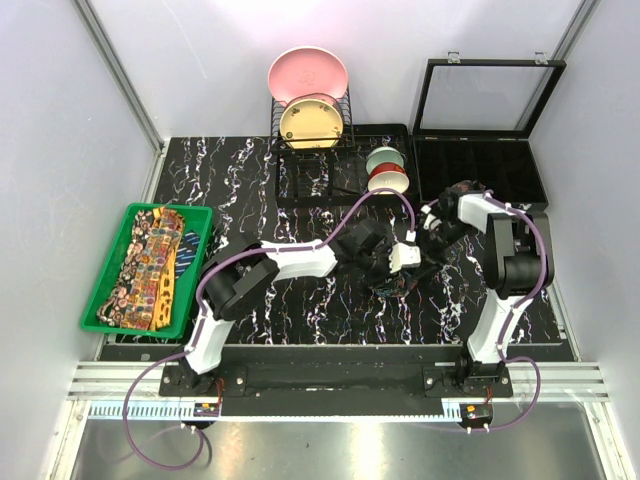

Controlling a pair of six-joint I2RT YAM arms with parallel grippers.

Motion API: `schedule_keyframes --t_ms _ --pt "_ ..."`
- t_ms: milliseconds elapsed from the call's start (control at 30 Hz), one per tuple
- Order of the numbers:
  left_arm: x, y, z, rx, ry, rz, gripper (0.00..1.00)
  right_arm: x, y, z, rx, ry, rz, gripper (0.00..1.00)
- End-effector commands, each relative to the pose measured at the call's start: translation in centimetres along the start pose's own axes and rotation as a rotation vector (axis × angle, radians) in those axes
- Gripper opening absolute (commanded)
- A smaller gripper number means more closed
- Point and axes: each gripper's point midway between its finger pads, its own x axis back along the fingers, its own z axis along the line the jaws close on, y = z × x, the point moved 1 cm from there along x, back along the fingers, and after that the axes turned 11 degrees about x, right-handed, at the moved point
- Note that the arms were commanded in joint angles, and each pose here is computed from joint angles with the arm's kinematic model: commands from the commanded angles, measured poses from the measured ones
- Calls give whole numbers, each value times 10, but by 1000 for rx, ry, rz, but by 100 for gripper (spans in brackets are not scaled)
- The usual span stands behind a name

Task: Roll the ties
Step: Roll the tie at the center of the board.

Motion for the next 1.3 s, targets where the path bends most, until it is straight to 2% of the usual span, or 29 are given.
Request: schedule_keyframes --t_ms 0,33,100,400,500,633,700,933,1233,1267 --pt "-1 -50 6 16 57 155 17 27 2 21 15 102 -58 66" --pt "-1 -50 6 16 58 155 17 26 -2 20 18 104 -50 75" --pt "-2 -51 5 16 52 156 16 22 -4 18 10 109 -42 81" --pt "-2 -51 5 18 36 154 15 -17 2 -2 -32 136 -48 83" --pt "0 -50 8 22 39 153 15 -4 1 -14 -56 128 -66 85" --pt "2 -50 8 26 30 144 14 24 5 -28 -87 110 -161 88" --pt "1 -53 7 31 23 145 13 21 10 -27 -101 119 -192 90" --pt "7 -63 14 55 11 164 11 0 11 -19 -125 262 -240 88" --pt "9 -69 15 71 -1 171 10 -17 12 -27 -120 214 -279 77" --pt "9 -68 15 68 -2 168 10 -15 19 -28 -104 197 -314 76"
